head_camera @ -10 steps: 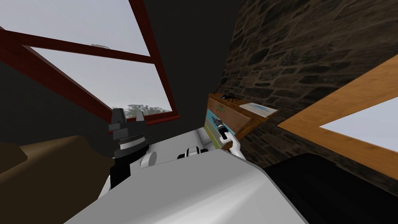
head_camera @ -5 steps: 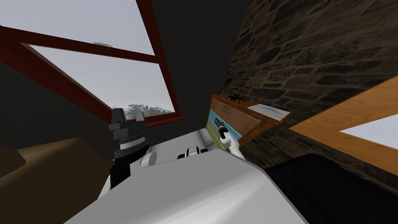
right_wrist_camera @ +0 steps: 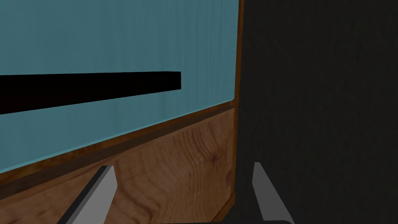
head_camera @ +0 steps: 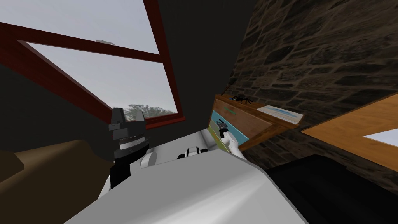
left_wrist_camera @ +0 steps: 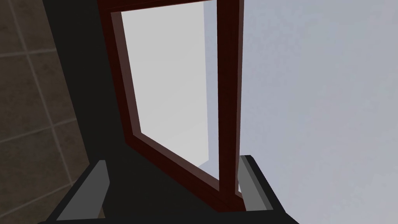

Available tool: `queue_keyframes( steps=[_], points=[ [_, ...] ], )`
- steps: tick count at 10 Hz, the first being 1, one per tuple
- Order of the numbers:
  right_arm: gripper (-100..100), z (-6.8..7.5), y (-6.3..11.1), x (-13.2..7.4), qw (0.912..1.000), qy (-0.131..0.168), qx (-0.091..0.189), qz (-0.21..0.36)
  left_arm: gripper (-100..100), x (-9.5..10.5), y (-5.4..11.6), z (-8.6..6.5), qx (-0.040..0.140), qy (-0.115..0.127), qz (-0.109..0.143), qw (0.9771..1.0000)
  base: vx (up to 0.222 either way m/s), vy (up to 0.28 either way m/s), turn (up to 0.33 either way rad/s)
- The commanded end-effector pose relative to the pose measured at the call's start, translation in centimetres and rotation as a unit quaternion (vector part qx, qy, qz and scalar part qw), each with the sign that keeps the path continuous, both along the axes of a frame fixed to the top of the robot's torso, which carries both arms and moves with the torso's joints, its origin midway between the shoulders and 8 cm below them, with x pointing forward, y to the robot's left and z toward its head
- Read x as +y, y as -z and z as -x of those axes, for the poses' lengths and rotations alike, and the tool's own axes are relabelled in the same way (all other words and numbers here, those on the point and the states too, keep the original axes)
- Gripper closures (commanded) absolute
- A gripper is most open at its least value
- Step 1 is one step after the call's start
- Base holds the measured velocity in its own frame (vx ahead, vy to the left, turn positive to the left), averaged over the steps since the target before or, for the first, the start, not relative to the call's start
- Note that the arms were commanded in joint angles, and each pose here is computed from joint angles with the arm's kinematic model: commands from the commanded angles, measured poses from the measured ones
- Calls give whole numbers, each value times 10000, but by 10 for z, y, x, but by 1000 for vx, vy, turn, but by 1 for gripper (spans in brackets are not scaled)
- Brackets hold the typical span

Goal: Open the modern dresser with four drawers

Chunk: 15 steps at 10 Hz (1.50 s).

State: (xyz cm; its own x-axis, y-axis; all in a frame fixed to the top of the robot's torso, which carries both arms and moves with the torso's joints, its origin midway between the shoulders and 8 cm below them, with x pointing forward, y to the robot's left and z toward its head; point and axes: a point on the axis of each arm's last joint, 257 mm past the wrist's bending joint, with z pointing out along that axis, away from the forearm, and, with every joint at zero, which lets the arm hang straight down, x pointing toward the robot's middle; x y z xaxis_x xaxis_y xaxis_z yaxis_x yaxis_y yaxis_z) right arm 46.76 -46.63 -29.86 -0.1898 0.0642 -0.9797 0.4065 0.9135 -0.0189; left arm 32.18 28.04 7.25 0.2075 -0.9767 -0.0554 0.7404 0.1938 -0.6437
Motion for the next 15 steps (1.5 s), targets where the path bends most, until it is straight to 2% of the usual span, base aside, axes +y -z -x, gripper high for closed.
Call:
queue_keyframes(
  steps=[1,2,3,4,5,6,8,9,11,12,13,14,15],
  points=[
    [-100,15,21,-32,9976,427,403,358,0,0,0,0,0,0,0,10000,75,82,6],
    [-100,17,24,-33,9970,431,469,451,0,0,0,0,0,0,0,10000,64,61,0],
    [-100,23,27,-50,9940,680,601,608,0,0,0,0,0,0,0,10000,78,85,6],
    [-100,27,35,-53,9926,689,720,700,0,0,0,0,0,0,0,10000,61,76,3],
    [-100,37,44,-70,9872,900,939,926,0,0,0,0,0,0,0,10000,48,81,6],
    [-100,39,45,-72,9866,940,960,930,0,0,0,0,0,0,0,10000,49,61,-3],
    [-100,59,56,-102,9744,1364,1289,1236,0,0,0,0,0,0,0,10000,66,69,7],
    [-100,65,61,-106,9707,1411,1408,1341,0,0,0,0,0,0,0,10000,63,69,0],
    [-100,88,68,-133,9545,1810,1713,1635,0,0,0,0,0,0,0,10000,80,78,5],
    [-100,93,73,-135,9513,1830,1810,1695,0,0,0,0,0,0,0,10000,62,49,-1],
    [-100,106,76,-148,9411,2017,1979,1856,0,0,0,0,0,0,-1,10000,47,43,3],
    [-100,107,77,-148,9409,2018,1992,1854,0,0,0,0,0,0,-1,10000,33,32,1],
    [-100,117,75,-159,9319,2192,2085,2001,0,0,0,0,0,0,-1,10000,37,27,1]
  ],
)
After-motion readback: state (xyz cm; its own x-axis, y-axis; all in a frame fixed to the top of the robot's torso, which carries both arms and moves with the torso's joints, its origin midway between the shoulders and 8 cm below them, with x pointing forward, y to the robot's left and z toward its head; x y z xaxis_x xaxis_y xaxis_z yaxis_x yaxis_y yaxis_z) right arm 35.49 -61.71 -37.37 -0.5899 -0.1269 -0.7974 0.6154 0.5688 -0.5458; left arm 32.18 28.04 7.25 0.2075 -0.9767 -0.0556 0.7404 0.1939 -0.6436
